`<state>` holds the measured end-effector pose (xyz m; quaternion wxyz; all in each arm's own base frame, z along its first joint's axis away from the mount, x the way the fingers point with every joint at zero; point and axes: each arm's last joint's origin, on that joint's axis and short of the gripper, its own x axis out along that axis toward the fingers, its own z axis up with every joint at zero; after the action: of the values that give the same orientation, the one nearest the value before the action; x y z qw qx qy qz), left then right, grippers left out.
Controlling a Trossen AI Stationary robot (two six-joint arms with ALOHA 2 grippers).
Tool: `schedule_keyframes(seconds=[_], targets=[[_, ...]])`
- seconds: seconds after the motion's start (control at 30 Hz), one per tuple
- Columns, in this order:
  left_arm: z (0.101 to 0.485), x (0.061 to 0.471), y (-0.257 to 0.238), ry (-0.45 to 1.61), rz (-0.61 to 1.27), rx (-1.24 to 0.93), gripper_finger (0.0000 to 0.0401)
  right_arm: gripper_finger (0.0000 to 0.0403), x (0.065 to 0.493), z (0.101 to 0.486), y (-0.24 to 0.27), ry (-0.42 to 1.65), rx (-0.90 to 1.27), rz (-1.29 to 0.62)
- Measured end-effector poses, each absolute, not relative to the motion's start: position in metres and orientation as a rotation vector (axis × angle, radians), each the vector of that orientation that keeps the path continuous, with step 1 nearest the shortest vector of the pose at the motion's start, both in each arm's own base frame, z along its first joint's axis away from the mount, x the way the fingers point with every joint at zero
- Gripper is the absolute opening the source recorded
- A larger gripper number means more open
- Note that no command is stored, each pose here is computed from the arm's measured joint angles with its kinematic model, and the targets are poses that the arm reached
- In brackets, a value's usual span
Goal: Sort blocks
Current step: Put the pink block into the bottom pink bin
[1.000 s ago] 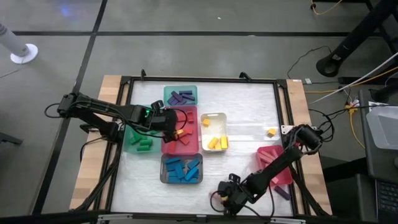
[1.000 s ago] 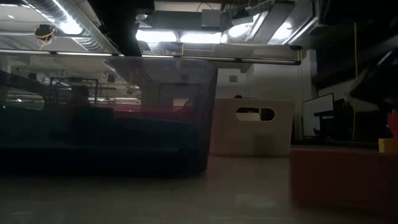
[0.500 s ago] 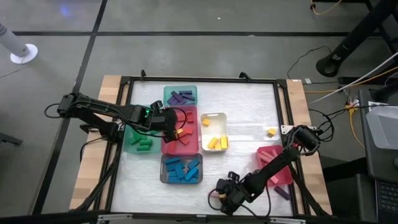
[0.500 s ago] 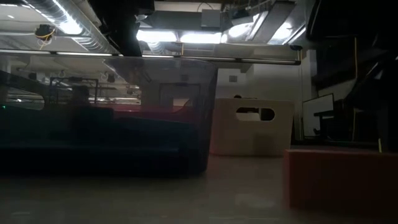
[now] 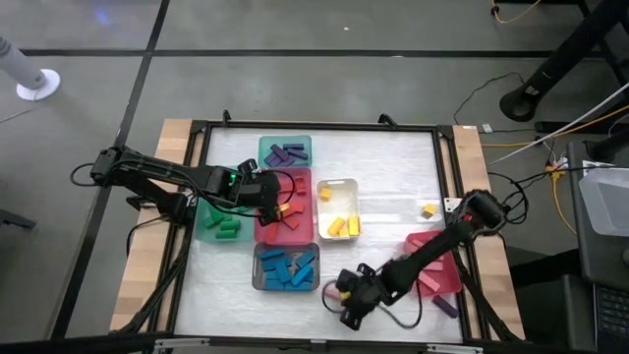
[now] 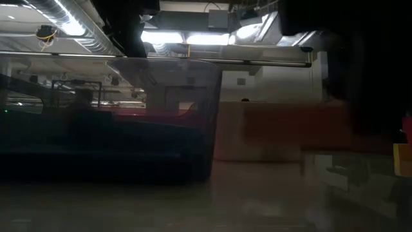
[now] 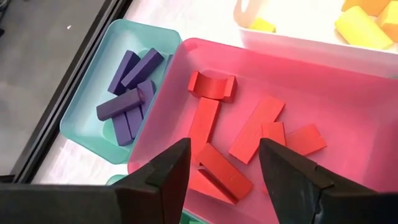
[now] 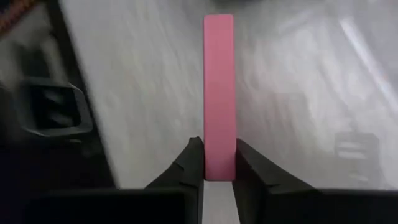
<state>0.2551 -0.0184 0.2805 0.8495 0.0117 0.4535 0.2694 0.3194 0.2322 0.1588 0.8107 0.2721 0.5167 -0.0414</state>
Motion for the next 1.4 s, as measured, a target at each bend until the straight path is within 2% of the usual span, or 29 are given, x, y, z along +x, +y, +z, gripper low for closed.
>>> schedule_keyframes(seconds=[0.23,0.47,0.63,0.8,0.97,1.27,1.4], targets=[[0.281,0.255,-0.018,0.955,0.568,0.025,0.0178,0.0059,0.309,0.209,0.202,1.134,0.634,-0.082],[0.281,0.255,-0.018,0.955,0.568,0.025,0.0178,0.0057,0.257,0.261,0.167,1.292,0.566,-0.173],[0.281,0.255,-0.018,0.954,0.569,0.021,0.0178,0.0063,0.217,0.279,0.145,1.503,0.48,-0.269],[0.281,0.255,-0.018,0.954,0.569,0.021,0.0178,0.0067,0.186,0.284,0.127,1.745,0.327,-0.467],[0.281,0.255,-0.018,0.952,0.572,0.015,0.0178,0.0067,0.184,0.273,0.127,1.72,0.265,-0.334],[0.281,0.255,-0.018,0.952,0.572,0.016,0.0178,0.0083,0.167,0.242,0.118,1.877,0.178,-0.411],[0.281,0.255,-0.018,0.952,0.572,0.016,0.0178,0.0103,0.164,0.238,0.117,1.933,0.2,-0.412]])
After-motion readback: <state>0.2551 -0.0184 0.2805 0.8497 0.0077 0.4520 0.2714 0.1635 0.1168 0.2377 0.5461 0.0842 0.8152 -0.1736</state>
